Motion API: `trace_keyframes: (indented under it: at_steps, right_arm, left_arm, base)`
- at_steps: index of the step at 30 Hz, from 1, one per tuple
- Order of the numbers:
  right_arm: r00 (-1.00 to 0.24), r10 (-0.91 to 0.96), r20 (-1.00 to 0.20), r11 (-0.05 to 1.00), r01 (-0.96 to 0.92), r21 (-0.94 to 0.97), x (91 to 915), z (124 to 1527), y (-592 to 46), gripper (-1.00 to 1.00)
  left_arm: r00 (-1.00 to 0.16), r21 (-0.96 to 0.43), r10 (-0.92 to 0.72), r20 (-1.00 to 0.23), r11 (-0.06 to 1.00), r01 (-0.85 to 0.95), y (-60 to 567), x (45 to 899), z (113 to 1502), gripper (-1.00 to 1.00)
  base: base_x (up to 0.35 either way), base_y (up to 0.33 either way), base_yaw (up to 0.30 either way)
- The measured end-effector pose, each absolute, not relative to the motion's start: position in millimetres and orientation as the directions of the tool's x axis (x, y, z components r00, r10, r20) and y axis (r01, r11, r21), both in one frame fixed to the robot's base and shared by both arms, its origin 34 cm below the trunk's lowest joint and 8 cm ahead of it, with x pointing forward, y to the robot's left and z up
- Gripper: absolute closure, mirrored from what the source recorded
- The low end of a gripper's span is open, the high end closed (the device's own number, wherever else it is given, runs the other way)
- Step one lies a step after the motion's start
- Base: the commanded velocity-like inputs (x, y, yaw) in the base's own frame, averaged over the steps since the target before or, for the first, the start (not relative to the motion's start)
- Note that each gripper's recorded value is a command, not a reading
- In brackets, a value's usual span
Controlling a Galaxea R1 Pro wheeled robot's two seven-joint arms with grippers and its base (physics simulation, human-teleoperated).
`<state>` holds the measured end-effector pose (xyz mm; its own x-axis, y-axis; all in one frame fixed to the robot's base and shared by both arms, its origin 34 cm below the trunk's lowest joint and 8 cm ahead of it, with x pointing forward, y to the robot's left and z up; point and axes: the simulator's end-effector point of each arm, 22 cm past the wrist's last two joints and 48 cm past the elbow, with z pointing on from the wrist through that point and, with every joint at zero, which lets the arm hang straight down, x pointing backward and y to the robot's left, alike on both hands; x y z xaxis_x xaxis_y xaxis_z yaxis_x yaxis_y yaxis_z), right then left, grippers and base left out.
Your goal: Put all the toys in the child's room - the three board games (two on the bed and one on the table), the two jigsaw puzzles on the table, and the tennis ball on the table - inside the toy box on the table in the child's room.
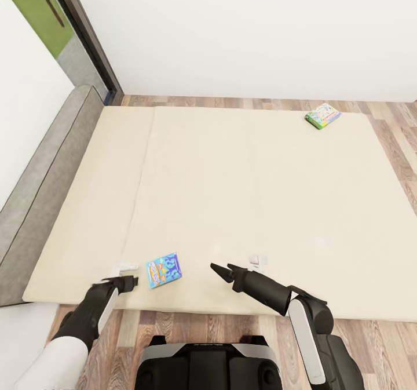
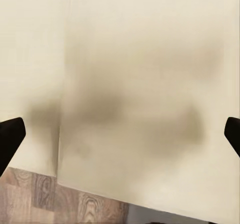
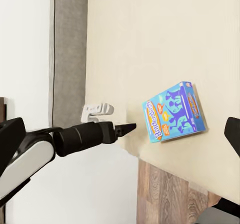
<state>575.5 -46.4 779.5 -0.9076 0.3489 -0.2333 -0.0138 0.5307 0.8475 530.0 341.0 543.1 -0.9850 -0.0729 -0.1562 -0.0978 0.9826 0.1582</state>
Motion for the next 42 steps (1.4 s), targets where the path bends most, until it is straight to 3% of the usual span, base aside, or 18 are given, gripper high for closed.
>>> trace_keyframes:
  at_steps: [31, 42]
  right_arm:
    - [-0.913, 0.334, -0.233, 0.534, -0.020, 0.845, 575, 782, -44, -1.00]
    - [-0.947, 0.255, -0.197, 0.609, -0.002, 0.793, 562, 765, -27, -1.00]
  left_arm:
    - [-0.987, 0.185, -0.081, -0.142, 0.977, -0.106, 326, 526, 540, -1.00]
    - [-0.971, 0.078, -0.147, -0.189, 0.983, -0.164, 311, 570, 546, -1.00]
  base:
    - [0.000, 0.000, 0.000]
    - [0.000, 0.000, 0.000]
